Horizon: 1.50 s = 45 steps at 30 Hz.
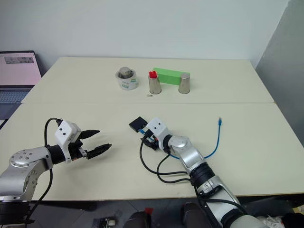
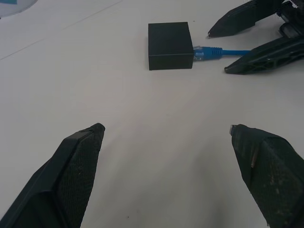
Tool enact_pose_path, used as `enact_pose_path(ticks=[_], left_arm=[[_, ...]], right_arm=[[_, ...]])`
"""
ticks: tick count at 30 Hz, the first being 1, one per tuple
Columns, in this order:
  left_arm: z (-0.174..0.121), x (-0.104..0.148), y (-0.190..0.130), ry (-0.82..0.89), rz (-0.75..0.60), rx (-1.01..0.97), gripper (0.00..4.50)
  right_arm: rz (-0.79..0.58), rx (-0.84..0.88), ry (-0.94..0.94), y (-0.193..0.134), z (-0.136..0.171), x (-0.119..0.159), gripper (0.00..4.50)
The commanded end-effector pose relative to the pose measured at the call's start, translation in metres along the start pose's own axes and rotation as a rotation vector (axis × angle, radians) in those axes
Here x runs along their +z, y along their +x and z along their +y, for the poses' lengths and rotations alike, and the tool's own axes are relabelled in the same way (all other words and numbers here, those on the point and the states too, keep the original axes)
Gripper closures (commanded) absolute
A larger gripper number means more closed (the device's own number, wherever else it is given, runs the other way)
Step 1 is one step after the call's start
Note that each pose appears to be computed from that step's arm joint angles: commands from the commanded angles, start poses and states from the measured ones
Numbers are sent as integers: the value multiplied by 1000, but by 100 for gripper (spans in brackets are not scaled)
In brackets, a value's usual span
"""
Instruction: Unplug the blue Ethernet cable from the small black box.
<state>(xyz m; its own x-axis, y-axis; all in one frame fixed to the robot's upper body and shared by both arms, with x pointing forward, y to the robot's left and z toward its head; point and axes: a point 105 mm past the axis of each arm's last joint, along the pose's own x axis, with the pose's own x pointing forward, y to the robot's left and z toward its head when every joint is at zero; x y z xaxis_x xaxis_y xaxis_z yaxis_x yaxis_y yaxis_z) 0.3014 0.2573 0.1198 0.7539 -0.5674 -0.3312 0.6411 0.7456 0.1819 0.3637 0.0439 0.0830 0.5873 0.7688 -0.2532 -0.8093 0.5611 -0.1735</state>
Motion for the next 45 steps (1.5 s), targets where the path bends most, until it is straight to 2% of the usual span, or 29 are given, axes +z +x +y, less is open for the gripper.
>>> enact_pose_path(ticks=[1, 6, 10, 14, 19, 22, 25, 30, 37, 40, 45], left_arm=[[-1, 6, 1, 24, -20, 0, 0], [-1, 6, 6, 15, -27, -6, 0], [0, 9, 10, -32, -53, -6, 0], [-1, 10, 12, -157, -99, -21, 0], [-18, 22, 17, -389, -180, -150, 0], [-40, 40, 21, -491, -226, -308, 0], [-63, 51, 23, -508, -219, -441, 0], [-80, 53, 30, -481, -172, -523, 0], [-80, 61, 43, -451, -216, -536, 0], [-79, 61, 43, -451, -218, -544, 49], [-82, 57, 44, -451, -206, -561, 155]], right_arm=[[-22, -2, 15, 7, 5, 10, 219], [-17, -29, -17, 11, 3, 13, 350], [-48, -60, -87, -3, -10, 18, 441], [-107, -56, -243, -30, -17, 27, 442], [-182, 2, -578, -67, -14, 36, 442], [-235, 71, -808, -83, -5, 39, 442], [-265, 143, -954, -93, 2, 32, 442], [-294, 202, -1041, -99, 5, 26, 442], [-331, 188, -1019, -100, 3, 34, 443], [-338, 182, -1011, -101, 4, 35, 443], [-362, 171, -1014, -102, 6, 39, 443]])
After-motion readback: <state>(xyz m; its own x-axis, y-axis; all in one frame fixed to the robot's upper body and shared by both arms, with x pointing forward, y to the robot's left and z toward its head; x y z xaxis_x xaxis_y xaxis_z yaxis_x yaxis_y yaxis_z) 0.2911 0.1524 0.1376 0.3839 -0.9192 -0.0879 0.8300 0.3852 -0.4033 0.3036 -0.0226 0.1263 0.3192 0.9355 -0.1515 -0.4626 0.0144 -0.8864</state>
